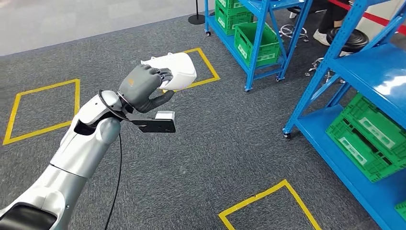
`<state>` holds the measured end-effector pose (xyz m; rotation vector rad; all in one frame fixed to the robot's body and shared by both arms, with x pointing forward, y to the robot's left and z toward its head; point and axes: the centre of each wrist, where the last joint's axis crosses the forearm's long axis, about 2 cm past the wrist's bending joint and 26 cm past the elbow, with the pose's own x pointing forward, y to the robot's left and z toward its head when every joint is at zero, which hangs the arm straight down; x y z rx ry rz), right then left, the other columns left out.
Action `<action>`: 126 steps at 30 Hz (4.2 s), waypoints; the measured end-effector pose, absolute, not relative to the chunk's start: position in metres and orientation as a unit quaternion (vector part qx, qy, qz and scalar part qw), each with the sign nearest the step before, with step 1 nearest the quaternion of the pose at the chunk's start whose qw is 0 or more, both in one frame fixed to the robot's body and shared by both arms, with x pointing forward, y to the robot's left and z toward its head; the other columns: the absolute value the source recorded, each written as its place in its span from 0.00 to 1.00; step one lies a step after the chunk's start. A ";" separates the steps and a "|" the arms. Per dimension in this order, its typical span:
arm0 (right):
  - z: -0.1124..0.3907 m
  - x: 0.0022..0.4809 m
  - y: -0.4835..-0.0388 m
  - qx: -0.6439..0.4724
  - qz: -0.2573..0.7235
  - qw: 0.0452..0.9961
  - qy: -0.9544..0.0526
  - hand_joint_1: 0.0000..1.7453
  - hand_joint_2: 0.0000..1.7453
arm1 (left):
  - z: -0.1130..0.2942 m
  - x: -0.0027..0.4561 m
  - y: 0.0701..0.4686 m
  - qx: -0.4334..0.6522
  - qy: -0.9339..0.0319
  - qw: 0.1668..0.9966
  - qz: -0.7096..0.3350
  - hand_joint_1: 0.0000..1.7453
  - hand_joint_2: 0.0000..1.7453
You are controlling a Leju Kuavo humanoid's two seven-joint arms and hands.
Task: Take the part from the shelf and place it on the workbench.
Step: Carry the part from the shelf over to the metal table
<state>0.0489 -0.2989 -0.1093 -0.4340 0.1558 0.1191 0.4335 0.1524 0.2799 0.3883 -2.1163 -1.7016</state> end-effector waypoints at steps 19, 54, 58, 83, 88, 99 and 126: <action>-0.109 0.050 -0.293 -0.205 0.087 0.972 0.073 0.00 0.00 | 0.278 0.432 0.161 0.087 -0.709 0.224 -0.663 0.93 1.00; -0.109 0.053 -0.285 -0.195 0.106 0.973 0.064 0.00 0.00 | 0.309 0.370 0.076 0.010 -0.709 0.093 -0.699 0.93 1.00; -0.109 0.054 -0.284 -0.195 0.105 0.973 0.069 0.00 0.00 | 0.299 0.372 0.084 -0.007 -0.712 0.111 -0.693 0.93 1.00; -0.109 0.052 -0.285 -0.195 0.098 0.973 0.070 0.00 0.00 | 0.284 0.379 0.082 -0.012 -0.679 0.136 -0.721 0.93 1.00; -0.109 0.054 -0.285 -0.195 0.097 0.973 0.070 0.00 0.00 | 0.284 0.380 0.083 -0.003 -0.681 0.132 -0.720 0.93 1.00; -0.109 0.051 -0.284 -0.194 0.099 0.973 0.072 0.00 0.00 | 0.284 0.381 0.084 0.006 -0.684 0.116 -0.720 0.93 1.00; -0.109 0.050 -0.284 -0.196 0.096 0.973 0.072 0.00 0.00 | 0.288 0.383 0.080 0.013 -0.695 0.106 -0.711 0.93 1.00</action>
